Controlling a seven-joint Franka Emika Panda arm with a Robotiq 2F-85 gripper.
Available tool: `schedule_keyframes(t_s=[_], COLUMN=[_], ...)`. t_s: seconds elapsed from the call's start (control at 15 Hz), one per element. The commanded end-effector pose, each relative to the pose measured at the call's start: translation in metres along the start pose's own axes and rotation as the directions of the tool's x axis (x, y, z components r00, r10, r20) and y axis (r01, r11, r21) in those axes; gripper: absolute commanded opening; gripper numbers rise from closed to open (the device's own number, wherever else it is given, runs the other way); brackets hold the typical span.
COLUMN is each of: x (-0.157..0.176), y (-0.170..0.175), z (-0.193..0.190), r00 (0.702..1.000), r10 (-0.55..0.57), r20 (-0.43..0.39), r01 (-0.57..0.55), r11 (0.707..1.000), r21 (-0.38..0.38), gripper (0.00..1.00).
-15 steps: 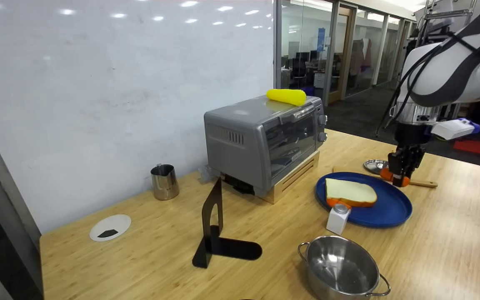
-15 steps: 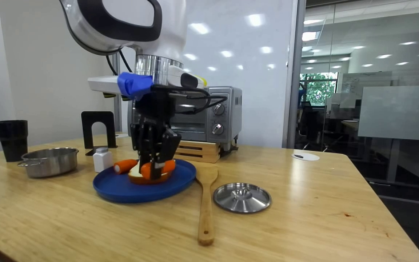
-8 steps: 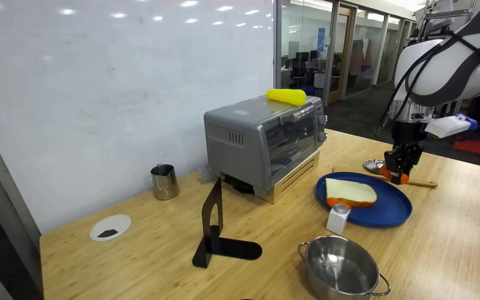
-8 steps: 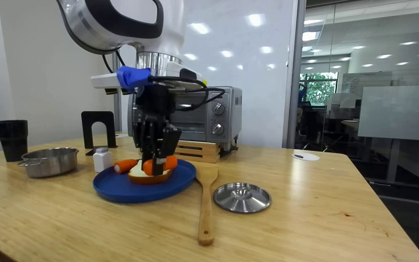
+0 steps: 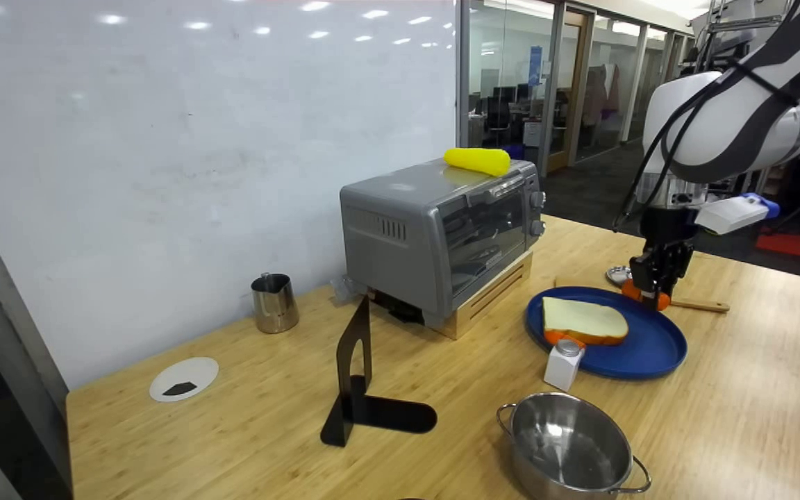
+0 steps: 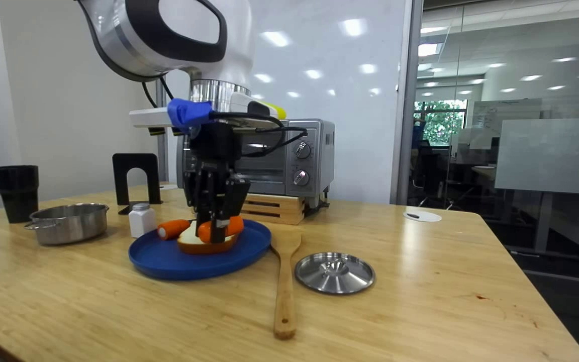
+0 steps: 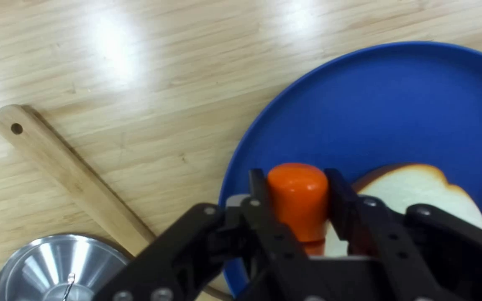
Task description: Pick up the lid from the pot and put it on the table, then pick up the orange object from the pot and put it on the table, then pick up the lid and put it back on the pot
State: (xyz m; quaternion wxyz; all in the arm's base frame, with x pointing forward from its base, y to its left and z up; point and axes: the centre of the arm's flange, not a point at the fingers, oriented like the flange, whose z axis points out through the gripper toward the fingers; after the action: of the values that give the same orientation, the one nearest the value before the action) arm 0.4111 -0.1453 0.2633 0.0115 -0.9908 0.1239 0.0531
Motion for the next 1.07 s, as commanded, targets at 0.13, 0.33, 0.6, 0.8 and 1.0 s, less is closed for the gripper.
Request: schedule_keyframes(t_s=[0.13,0.33,0.6,0.8,1.0], x=[0.01,0.011,0.009,0.0,-0.006], y=[0.0,-0.001,-0.009,-0.013,0.003], z=[0.013,0.014,0.007,-0.009,-0.021], r00=[1.0,1.0,1.0,0.995,0.979], r10=[0.003,0.001,-0.025,-0.099,-0.193], r20=[0.024,0.027,0.006,-0.031,-0.07], r01=[-0.003,-0.001,0.025,0.098,0.193], r11=[1.0,1.0,0.999,0.995,0.981], r21=[-0.008,-0.013,-0.021,-0.02,-0.006], gripper=[0.13,0.64,0.92,1.0,1.0])
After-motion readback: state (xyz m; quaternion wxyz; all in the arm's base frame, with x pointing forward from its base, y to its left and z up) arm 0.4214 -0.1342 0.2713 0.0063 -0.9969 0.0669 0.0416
